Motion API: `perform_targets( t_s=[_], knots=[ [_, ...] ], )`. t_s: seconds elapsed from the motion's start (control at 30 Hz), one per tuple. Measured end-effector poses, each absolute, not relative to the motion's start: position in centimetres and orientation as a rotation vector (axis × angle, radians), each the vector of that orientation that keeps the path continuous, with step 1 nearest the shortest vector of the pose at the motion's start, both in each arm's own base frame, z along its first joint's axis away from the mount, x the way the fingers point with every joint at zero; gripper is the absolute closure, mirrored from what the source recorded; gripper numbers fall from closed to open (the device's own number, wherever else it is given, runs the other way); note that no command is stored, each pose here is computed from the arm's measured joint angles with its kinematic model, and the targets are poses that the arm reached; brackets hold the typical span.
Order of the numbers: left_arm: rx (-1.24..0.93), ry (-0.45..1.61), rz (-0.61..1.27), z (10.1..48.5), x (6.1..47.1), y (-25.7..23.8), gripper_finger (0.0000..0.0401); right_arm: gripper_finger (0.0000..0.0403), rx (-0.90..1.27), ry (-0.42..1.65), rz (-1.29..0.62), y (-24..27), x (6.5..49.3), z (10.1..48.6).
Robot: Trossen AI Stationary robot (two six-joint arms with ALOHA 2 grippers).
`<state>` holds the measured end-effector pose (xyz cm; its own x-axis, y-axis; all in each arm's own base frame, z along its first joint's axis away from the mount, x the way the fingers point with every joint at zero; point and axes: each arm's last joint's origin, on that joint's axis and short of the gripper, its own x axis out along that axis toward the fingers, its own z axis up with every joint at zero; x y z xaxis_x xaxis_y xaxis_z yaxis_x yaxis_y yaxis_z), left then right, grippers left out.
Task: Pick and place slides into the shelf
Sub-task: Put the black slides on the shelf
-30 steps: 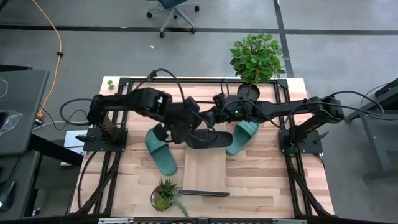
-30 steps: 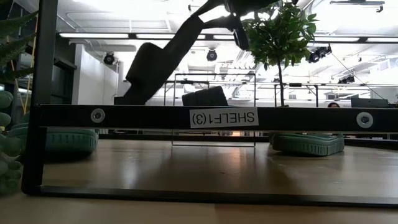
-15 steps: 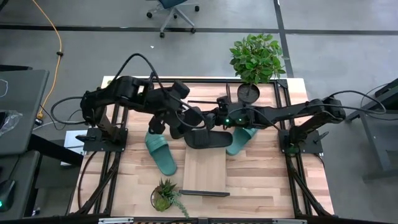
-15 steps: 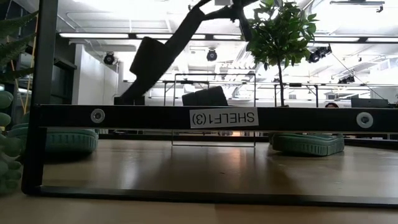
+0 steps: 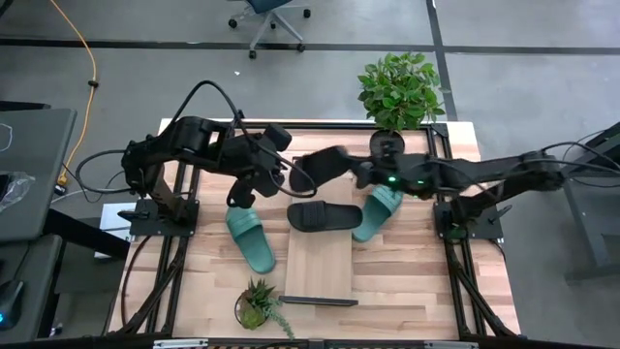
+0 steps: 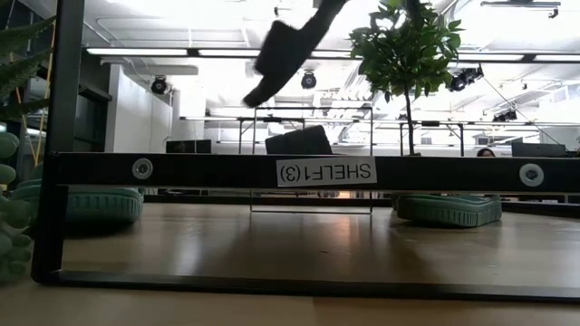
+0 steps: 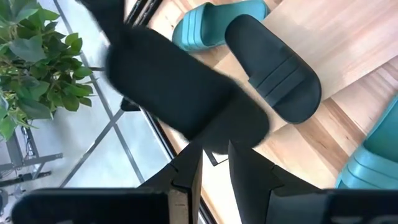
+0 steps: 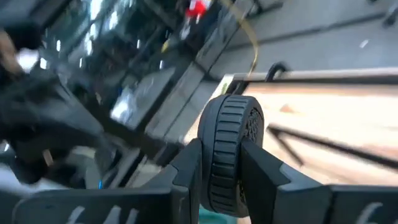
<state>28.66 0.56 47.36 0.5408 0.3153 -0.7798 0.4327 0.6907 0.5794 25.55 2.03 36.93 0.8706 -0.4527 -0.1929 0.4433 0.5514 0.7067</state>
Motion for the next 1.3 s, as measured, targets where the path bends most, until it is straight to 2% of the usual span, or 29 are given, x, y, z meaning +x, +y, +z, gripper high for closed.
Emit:
perform_targets(
  t_s=[0.17, 0.37, 0.73, 1.0, 1.3],
  knots=[
    [0.825, 1.029, -0.074, 47.4, 28.7, 0.5, 0.0334, 0.0332, 0.880, -0.113, -0.588, 3.9, 22.4, 35.9],
    [0.820, 1.028, -0.071, 47.4, 28.7, 0.5, 0.0334, 0.0332, 0.978, -0.246, -0.566, 6.4, 21.5, 32.6],
    [0.765, 1.025, -0.044, 47.4, 28.7, 0.5, 0.0334, 0.0332, 1.129, -0.340, -0.658, 7.7, 22.7, 25.3],
    [0.731, 1.013, -0.074, 47.3, 28.7, 0.4, 0.0334, 0.0332, 1.160, -0.413, -0.673, 7.1, 24.2, 24.4],
    [0.731, 1.007, -0.072, 47.5, 28.5, 0.4, 0.0334, 0.0332, 1.156, -0.391, -0.713, 6.2, 25.5, 22.8]
  ],
)
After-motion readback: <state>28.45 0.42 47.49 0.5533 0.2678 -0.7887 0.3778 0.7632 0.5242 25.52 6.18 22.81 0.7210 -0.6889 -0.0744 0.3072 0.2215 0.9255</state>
